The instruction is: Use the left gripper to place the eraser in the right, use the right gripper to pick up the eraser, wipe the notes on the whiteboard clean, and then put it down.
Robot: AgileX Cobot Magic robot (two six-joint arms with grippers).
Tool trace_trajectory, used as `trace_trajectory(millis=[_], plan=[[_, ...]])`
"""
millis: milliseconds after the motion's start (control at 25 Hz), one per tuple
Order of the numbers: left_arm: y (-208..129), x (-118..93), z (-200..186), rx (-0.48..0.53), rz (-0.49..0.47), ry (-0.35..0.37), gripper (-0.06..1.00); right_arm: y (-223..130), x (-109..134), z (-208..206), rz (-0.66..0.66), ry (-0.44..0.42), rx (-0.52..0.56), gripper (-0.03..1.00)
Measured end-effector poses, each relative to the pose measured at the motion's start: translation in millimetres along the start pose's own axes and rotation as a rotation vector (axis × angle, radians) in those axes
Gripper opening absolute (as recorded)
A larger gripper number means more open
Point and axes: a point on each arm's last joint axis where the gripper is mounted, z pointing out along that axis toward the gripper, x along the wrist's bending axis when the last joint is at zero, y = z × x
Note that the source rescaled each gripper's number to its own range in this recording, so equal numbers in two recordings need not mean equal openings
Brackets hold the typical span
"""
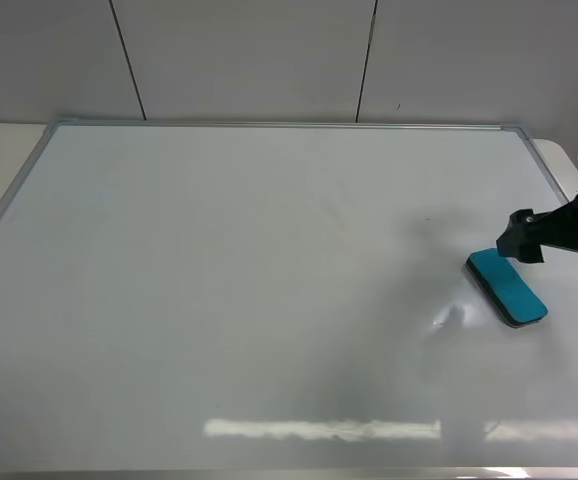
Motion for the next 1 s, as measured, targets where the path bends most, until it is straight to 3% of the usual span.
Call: trace_trajectory(millis=[160,400,600,720,840,1000], plan=[[0,0,0,0.0,0.0,0.0,1.0,9,1,-41,-0.008,-0.026,-0.156,1.0],[0,0,0,0.0,0.0,0.0,1.0,3,8,-133,0.011,-0.057,-0.494,1.0],[0,0,0,0.0,0.0,0.0,1.0,-34,22,-214,0.026,-0.066,-0.844,1.0],[0,0,0,0.0,0.0,0.0,1.0,-64,31,-243,0.018,-0.051,-0.975,1.0],[0,0,0,0.0,0.0,0.0,1.0,-94,41,-255,-0.015,-0.026,-0.992,1.0],[0,0,0,0.0,0.0,0.0,1.0,-119,49,-246,-0.058,0.028,-0.822,1.0]])
